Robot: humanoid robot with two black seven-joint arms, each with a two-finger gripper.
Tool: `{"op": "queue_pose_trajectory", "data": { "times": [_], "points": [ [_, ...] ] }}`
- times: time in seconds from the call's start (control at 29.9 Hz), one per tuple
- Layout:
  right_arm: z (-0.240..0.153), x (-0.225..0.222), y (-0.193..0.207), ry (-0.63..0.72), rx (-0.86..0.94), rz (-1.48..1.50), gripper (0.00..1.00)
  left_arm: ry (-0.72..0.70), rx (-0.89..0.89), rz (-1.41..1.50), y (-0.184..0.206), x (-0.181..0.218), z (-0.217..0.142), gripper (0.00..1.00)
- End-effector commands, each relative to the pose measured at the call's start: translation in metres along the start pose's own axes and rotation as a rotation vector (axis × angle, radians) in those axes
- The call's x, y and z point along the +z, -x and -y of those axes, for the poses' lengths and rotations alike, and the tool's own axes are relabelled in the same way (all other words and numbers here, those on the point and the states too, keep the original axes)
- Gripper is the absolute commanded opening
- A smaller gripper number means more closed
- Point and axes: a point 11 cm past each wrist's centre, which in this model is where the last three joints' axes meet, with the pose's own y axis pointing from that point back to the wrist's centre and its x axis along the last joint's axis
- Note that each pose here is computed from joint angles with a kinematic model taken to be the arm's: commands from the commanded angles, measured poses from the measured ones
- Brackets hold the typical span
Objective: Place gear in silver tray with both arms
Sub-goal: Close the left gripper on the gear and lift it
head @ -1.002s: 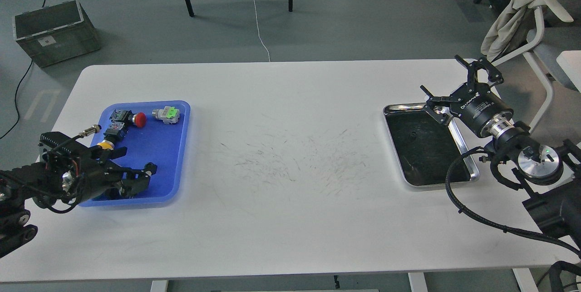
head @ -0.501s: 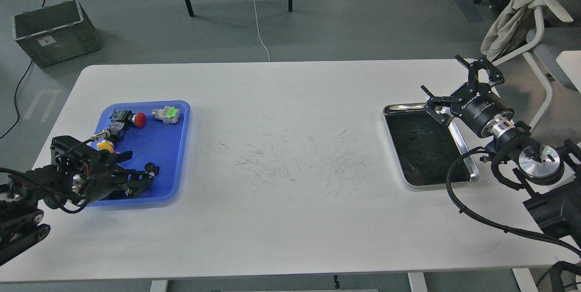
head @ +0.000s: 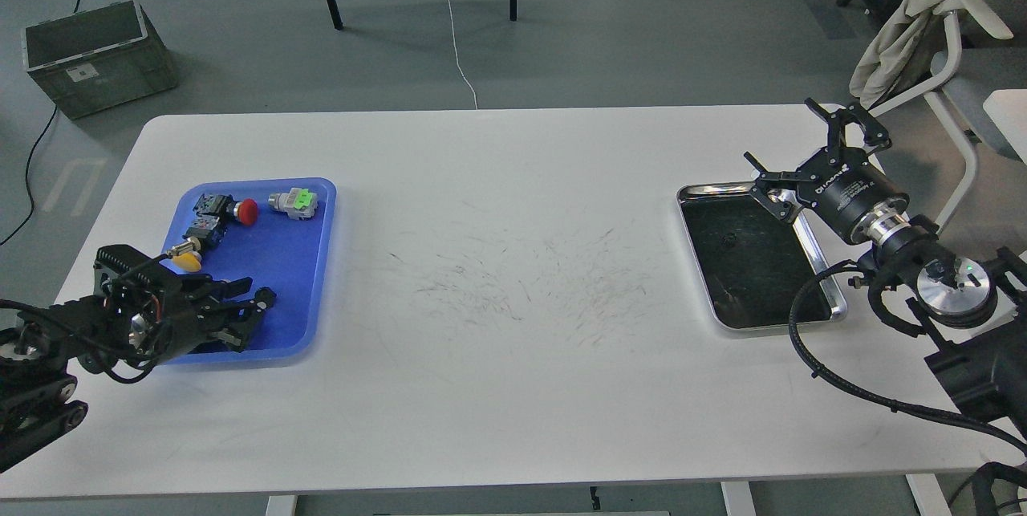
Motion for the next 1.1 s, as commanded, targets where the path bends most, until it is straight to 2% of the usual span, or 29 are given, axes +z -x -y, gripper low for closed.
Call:
{"op": "queue_pose_trajectory", "data": {
  "times": [0.0, 0.23, 0.37, 0.53, 0.6, 0.74, 0.94, 1.07],
  "points": [
    [0.000, -0.001, 0.000, -0.001, 0.001, -0.002, 0.96, -0.002, -0.011, 0.002, 0.003, -0.001, 0.000, 0.10],
    [-0.001, -0.002, 0.000, -0.003, 0.001, -0.003, 0.96, -0.009, 0.014, 0.006, -0.010, -0.006, -0.001, 0.05],
    [-0.001, -0.002, 0.000, -0.001, 0.001, -0.003, 0.96, 0.015, 0.099, 0.037, -0.056, -0.005, -0.003, 0.05],
    [-0.002, -0.006, -0.001, -0.007, 0.003, -0.010, 0.96, 0.052, 0.208, 0.045, -0.128, 0.002, -0.023, 0.05],
    [-0.003, -0.009, -0.003, -0.010, 0.009, -0.015, 0.96, 0.087, 0.243, 0.052, -0.157, 0.018, -0.025, 0.05],
    [-0.009, -0.022, -0.008, -0.021, 0.028, -0.040, 0.96, 0.164, 0.275, 0.034, -0.184, 0.059, -0.014, 0.05],
    [-0.018, -0.033, -0.020, -0.030, 0.069, -0.057, 0.96, 0.320, 0.301, -0.019, -0.200, 0.159, 0.047, 0.05],
    [-0.024, -0.037, -0.033, -0.042, 0.112, -0.050, 0.95, 0.401, 0.279, -0.048, -0.198, 0.224, 0.083, 0.05]
  ]
}}
